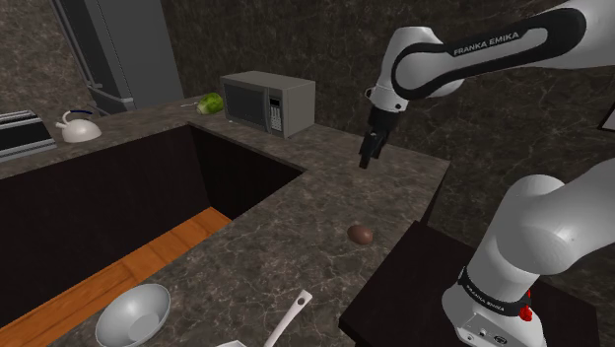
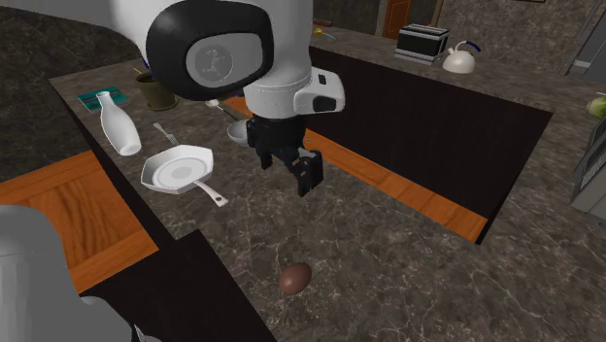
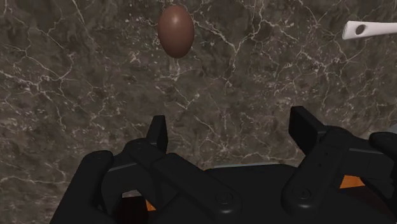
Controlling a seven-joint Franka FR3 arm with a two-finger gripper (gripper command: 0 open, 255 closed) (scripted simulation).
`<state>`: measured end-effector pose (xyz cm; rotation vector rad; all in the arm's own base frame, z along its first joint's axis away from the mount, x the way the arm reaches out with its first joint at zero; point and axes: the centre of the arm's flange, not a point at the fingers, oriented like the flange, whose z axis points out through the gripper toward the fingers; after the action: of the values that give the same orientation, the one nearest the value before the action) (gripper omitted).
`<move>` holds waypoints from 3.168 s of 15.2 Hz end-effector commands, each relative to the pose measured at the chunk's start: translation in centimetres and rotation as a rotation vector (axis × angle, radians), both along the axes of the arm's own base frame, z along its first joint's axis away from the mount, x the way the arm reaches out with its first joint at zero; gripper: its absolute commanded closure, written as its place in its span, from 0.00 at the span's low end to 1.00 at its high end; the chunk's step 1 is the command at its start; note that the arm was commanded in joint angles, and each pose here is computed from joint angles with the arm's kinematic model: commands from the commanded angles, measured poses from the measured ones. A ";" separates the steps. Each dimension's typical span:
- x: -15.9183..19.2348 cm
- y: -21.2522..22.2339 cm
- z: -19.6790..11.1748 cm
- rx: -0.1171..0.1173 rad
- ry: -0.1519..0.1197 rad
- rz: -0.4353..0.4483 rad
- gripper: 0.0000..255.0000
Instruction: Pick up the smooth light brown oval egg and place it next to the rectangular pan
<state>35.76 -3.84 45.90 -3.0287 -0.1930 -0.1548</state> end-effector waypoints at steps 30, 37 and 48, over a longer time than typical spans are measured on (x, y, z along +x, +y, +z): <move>2.5 -3.8 -30.2 0.079 0.104 -0.045 0.00; 2.5 -3.8 -30.2 0.079 0.104 -0.045 1.00; 2.5 -3.8 -28.0 0.079 0.104 -0.045 1.00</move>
<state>38.36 -7.66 17.23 -2.9536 -0.1067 -0.0085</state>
